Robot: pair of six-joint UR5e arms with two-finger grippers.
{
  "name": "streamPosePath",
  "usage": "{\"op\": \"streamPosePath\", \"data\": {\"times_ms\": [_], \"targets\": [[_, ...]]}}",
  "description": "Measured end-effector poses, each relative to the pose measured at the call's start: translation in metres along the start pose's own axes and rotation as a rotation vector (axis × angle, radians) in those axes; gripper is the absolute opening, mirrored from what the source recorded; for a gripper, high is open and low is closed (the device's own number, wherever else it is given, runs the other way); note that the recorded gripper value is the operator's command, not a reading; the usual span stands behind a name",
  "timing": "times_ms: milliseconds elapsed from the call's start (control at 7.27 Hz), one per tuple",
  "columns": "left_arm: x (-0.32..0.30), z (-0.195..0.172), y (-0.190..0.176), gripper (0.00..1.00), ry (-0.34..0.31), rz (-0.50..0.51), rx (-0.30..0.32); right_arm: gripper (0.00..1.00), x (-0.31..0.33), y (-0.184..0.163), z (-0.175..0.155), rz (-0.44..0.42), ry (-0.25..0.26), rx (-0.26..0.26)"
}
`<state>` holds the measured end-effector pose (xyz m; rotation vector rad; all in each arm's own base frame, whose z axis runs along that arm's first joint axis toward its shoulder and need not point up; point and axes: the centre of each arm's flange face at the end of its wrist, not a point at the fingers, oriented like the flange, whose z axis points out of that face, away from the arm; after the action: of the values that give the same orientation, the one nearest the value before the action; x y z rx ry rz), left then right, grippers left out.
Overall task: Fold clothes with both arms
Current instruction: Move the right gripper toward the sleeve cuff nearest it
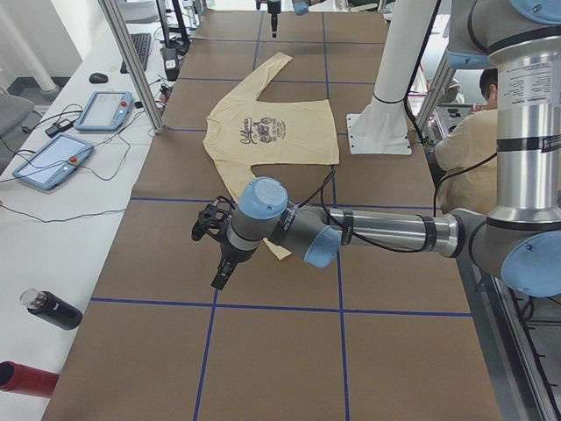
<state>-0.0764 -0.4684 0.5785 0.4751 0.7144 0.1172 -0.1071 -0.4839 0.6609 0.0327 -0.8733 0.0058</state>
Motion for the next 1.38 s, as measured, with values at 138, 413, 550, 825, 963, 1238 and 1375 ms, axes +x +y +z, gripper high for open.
{"op": "streamPosePath", "data": {"times_ms": [138, 413, 550, 825, 963, 1238, 1375], "targets": [[0.001, 0.0, 0.0, 1.0, 0.011, -0.001, -0.001, 0.83, -0.002, 0.001, 0.008, 0.024, -0.007, -0.003], [0.002, 0.002, 0.002, 1.0, 0.037, -0.006, -0.007, 0.97, -0.005, 0.005, 0.018, 0.037, -0.009, -0.018], [0.002, 0.002, 0.002, 1.0, 0.04, -0.005, -0.007, 0.98, -0.006, 0.007, 0.023, 0.039, -0.006, -0.028], [0.002, 0.003, 0.002, 1.0, 0.05, -0.006, -0.008, 0.96, -0.011, 0.01, 0.036, 0.035, -0.002, -0.055], [0.003, 0.003, 0.002, 1.0, 0.053, -0.006, -0.008, 0.94, -0.015, 0.011, 0.042, 0.035, -0.001, -0.066], [0.003, 0.003, 0.002, 1.0, 0.055, -0.007, -0.009, 0.69, -0.018, 0.013, 0.047, 0.039, 0.0, -0.078], [0.003, 0.003, 0.002, 1.0, 0.056, -0.007, -0.009, 0.56, -0.016, 0.014, 0.05, 0.044, 0.003, -0.082]]}}
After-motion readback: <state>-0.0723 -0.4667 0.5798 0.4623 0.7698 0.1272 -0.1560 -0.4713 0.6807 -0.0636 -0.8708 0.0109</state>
